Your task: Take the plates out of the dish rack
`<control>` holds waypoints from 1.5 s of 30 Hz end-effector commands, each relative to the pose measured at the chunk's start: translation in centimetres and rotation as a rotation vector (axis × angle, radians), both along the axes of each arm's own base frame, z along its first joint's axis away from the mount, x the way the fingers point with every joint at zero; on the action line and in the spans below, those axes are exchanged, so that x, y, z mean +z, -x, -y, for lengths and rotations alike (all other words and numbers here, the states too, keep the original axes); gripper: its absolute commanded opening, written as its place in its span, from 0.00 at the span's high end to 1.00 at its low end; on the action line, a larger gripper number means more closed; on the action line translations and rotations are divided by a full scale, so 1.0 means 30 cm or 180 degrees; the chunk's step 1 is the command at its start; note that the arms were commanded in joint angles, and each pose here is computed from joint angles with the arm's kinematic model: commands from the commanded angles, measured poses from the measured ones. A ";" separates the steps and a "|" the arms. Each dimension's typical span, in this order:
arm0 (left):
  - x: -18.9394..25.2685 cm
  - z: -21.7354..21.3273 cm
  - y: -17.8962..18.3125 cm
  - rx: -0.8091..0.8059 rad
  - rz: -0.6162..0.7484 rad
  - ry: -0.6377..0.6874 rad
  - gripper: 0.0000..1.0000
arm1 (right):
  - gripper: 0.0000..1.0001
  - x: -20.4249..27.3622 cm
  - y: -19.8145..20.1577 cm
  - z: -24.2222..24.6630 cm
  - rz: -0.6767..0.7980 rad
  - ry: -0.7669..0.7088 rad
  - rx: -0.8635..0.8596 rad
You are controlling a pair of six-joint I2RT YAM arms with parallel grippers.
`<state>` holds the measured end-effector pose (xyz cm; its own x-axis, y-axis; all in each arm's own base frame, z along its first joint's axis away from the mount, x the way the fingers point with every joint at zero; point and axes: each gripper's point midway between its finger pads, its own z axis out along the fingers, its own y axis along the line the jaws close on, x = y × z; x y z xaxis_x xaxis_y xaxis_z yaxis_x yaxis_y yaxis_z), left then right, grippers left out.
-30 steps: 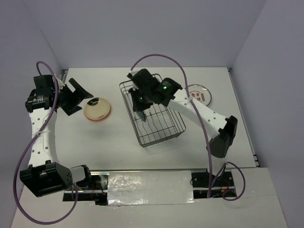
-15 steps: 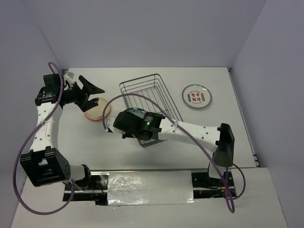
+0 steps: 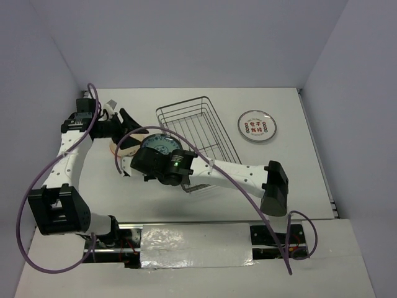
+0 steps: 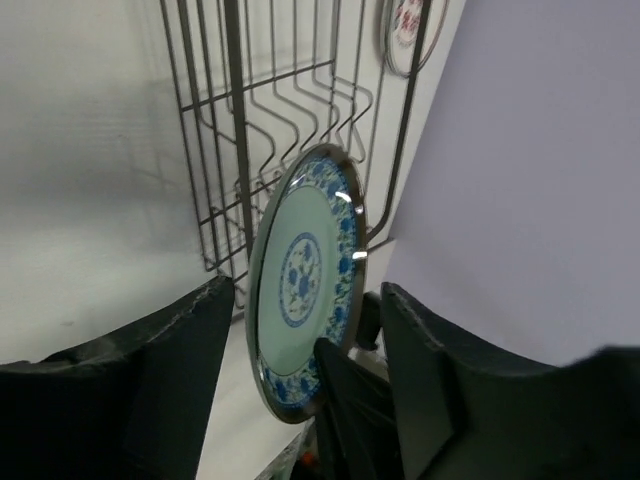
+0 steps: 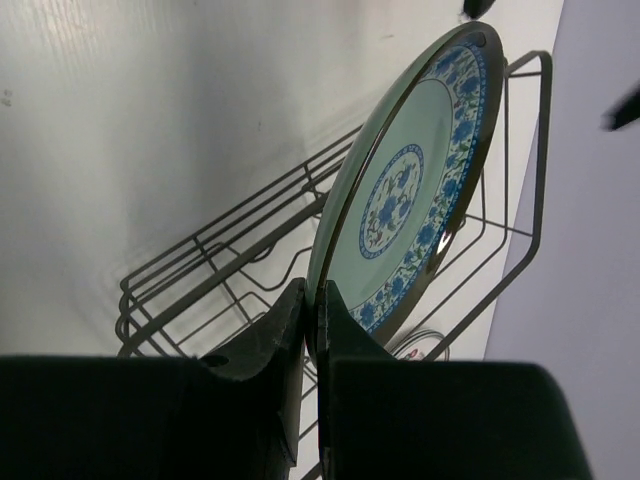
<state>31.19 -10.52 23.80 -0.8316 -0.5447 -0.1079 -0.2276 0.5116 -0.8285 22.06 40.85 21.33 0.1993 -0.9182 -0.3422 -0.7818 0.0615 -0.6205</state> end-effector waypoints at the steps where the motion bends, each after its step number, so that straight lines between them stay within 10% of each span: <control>1: -0.017 0.013 0.009 -0.0185 -0.0028 -0.0067 0.31 | 1.00 0.120 -0.031 -0.084 0.0281 -0.0356 -0.0009; 3: -0.031 0.004 0.012 -0.0179 -0.0067 -0.0174 0.51 | 1.00 0.140 -0.059 -0.090 0.0439 -0.0355 -0.0112; 8: -0.072 -0.004 0.027 -0.0255 -0.0183 -0.0254 0.63 | 1.00 0.172 -0.068 -0.109 0.0475 -0.0474 -0.0164; 10: -0.082 -0.005 0.027 -0.0272 -0.0217 -0.0263 1.00 | 1.00 0.173 -0.069 -0.114 0.0463 -0.0493 -0.0182; 12: -0.074 -0.011 0.014 -0.0267 -0.0166 -0.0304 1.00 | 0.96 0.171 -0.071 -0.115 0.0433 -0.0532 -0.0251; 13: -0.062 -0.023 0.001 -0.0216 -0.0110 -0.0333 1.00 | 0.78 0.168 -0.072 -0.114 0.0401 -0.0557 -0.0281; 14: -0.040 -0.039 -0.006 -0.0113 -0.0040 -0.0361 1.00 | 0.23 0.172 -0.072 -0.109 0.0366 -0.0603 -0.0328; 15: -0.039 -0.072 -0.022 0.0049 -0.0018 -0.0471 1.00 | 0.00 0.183 -0.078 -0.092 0.0296 -0.0704 -0.0453; 27: -0.178 -0.603 -0.182 0.2006 -0.0143 -0.1175 1.00 | 0.00 0.400 -0.072 0.285 -0.0284 -0.2145 -0.1507; 36: -0.389 -0.619 -0.267 0.1847 -0.0460 -0.1087 0.82 | 0.00 0.476 -0.020 0.446 -0.0311 -0.2364 -0.1639; 45: -0.520 -0.568 -0.173 0.1468 -0.1051 -0.1374 0.04 | 0.00 0.451 0.019 0.501 -0.0453 -0.2349 -0.1702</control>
<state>37.40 7.28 8.64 -0.4900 -0.8499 -0.1940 -0.6985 0.5159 -0.4959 22.13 26.84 33.75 -0.2682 -0.4604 -0.8462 -0.6041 0.7646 -0.2245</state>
